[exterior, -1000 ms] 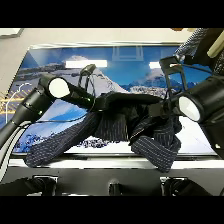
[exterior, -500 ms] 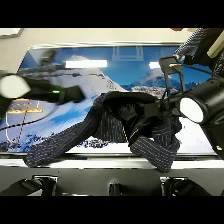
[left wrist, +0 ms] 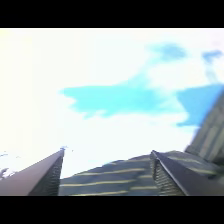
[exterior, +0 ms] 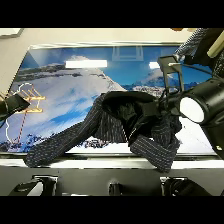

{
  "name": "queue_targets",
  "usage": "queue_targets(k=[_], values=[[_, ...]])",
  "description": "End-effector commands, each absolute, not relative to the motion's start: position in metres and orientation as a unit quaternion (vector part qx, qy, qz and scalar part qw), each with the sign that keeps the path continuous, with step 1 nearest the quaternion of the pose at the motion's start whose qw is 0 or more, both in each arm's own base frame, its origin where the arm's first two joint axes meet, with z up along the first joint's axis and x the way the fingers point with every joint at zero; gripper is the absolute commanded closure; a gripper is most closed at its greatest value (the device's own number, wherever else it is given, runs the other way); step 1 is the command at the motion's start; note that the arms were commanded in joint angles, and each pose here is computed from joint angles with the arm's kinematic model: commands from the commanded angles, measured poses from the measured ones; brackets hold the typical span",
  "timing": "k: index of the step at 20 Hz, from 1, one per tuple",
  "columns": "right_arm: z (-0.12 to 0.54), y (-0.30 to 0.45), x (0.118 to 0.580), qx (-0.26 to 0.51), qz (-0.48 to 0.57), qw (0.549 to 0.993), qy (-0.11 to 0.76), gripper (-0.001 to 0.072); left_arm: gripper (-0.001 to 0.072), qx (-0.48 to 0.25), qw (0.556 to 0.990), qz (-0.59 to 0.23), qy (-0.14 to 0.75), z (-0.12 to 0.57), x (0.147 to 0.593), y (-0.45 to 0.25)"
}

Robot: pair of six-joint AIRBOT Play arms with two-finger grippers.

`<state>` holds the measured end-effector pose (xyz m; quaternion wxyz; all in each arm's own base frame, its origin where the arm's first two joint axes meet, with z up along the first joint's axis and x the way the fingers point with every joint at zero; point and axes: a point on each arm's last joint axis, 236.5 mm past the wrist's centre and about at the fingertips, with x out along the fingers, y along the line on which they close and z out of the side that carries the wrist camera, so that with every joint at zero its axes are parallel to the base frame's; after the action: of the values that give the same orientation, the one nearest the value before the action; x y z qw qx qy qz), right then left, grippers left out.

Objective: Fold the clothes and pants, and hang the long-sleeved shirts on hangers.

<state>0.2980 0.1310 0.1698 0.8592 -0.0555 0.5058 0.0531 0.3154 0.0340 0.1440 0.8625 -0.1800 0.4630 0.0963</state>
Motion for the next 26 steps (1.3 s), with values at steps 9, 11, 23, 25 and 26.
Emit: queue_targets(k=[9, 11, 23, 25, 26], values=[[0.172, 0.133, 0.303, -0.056, 0.057, 0.865, 0.495, 0.0695, -0.0001, -0.138, 0.805, 0.138, 0.56, 0.053, 0.275, 0.182], [0.172, 0.133, 0.304, -0.055, 0.056, 0.866, 0.494, 0.0695, 0.0003, -0.113, 0.798, 0.115, 0.581, 0.037, 0.268, 0.196], [0.175, 0.136, 0.308, -0.053, 0.061, 0.871, 0.485, 0.0696, 0.0007, -0.012, 0.784, 0.027, 0.619, -0.05, 0.25, 0.219], [0.175, 0.136, 0.308, -0.053, 0.061, 0.871, 0.485, 0.0695, 0.0015, -0.006, 0.79, 0.038, 0.612, -0.056, 0.253, 0.224], [0.175, 0.136, 0.308, -0.053, 0.061, 0.871, 0.485, 0.0695, 0.0016, -0.002, 0.793, 0.045, 0.607, -0.059, 0.254, 0.226]])
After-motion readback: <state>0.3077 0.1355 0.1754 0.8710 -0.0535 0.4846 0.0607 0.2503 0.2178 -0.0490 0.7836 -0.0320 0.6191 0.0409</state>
